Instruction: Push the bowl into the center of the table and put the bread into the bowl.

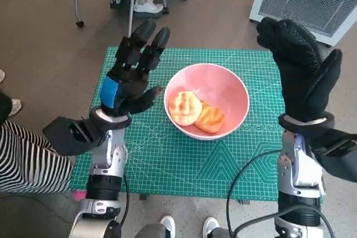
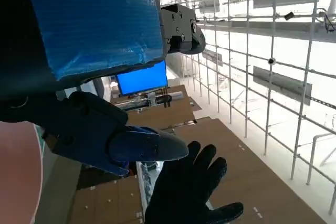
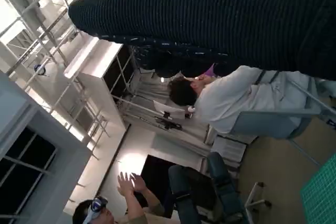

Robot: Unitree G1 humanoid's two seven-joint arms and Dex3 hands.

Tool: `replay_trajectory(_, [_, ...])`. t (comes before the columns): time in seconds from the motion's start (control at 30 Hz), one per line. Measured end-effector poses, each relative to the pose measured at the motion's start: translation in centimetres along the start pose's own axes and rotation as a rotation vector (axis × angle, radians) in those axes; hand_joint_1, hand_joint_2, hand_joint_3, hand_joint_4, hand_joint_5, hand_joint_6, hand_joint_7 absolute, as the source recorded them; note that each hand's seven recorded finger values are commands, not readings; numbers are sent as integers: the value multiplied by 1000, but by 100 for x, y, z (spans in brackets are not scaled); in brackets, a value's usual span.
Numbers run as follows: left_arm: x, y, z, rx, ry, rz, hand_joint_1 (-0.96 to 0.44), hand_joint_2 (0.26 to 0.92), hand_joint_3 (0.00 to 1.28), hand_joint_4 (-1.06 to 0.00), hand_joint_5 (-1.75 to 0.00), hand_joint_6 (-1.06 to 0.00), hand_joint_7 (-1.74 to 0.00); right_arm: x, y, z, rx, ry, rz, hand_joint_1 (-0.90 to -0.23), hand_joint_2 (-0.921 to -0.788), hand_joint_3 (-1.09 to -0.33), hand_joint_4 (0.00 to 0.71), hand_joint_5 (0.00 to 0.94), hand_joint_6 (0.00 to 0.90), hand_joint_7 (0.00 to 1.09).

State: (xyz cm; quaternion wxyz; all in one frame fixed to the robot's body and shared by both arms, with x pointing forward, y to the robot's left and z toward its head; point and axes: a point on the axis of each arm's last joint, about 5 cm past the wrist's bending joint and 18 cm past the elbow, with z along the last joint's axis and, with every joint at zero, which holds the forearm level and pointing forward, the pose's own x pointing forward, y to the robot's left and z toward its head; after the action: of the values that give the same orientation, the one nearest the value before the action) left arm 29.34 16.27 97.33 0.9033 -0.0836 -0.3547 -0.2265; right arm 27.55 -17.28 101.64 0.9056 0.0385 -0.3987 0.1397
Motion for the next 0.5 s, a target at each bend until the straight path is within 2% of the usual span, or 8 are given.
replay_trajectory(0.5, [16,-3,1,2,4,-9,-593,921,318,-138,-6,-37,-383,-19,-11,0,-32,-8,10,-649,-921,-645,168,2,98,405])
